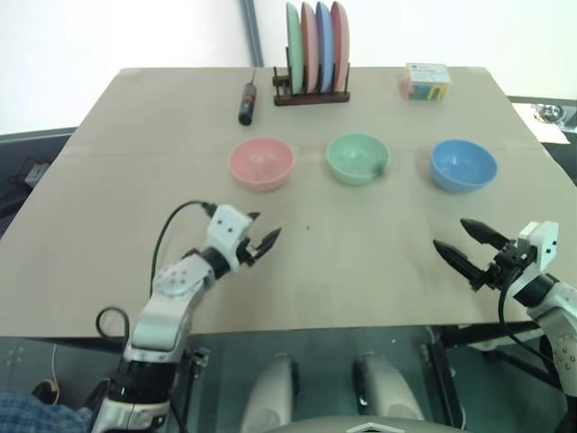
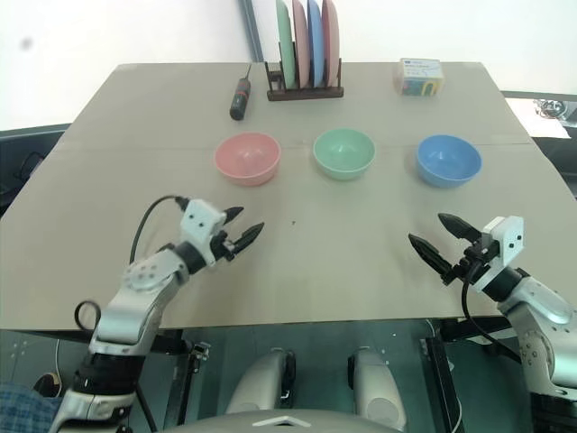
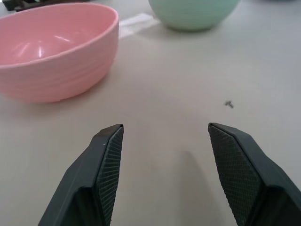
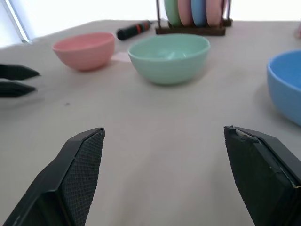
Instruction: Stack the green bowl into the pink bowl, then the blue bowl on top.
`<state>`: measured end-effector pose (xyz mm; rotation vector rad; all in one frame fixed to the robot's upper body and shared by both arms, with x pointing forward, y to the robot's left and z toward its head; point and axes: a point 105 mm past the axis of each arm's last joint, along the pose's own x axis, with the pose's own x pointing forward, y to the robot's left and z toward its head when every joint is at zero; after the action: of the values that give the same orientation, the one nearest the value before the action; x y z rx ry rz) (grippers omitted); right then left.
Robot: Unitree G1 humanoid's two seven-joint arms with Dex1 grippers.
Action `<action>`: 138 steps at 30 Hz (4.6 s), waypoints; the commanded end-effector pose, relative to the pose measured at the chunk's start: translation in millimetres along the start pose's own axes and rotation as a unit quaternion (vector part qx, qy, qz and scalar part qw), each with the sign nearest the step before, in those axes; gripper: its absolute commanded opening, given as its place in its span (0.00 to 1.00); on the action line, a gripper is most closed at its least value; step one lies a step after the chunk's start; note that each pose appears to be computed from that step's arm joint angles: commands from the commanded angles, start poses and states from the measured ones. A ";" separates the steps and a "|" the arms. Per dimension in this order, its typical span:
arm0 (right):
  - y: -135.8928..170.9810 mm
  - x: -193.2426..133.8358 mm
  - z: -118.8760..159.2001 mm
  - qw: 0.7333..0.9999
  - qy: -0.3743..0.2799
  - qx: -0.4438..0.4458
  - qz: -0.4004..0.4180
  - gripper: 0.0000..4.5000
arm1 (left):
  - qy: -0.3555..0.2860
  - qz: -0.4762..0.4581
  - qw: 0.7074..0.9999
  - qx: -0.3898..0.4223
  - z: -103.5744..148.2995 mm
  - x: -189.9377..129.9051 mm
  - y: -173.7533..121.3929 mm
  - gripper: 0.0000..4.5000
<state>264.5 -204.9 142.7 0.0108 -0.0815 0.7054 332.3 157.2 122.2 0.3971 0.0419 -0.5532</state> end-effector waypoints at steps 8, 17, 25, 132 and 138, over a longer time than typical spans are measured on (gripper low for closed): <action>12.4 8.3 37.4 0.998 -0.053 -0.020 0.014 0.95 | -0.021 0.069 0.985 0.158 74.4 27.5 43.7 0.68; 12.6 10.3 48.7 0.997 -0.065 -0.033 0.006 0.95 | 0.028 0.023 0.977 0.210 61.3 61.5 53.8 0.68; 11.0 5.8 52.2 0.997 -0.067 -0.039 -0.008 0.95 | 0.026 -0.021 0.970 0.241 60.6 78.2 57.1 0.68; -23.6 216.0 16.4 0.905 0.247 -0.306 0.161 0.89 | -0.223 0.006 0.973 -0.063 55.4 -102.8 43.0 0.99; -17.0 223.7 13.5 0.900 0.247 -0.316 0.170 0.41 | -0.215 0.022 0.974 -0.065 51.7 -105.2 44.7 1.00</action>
<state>440.7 -80.1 152.0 -0.8002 0.2608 0.9914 267.8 225.8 187.2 0.1092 -0.2904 -0.5851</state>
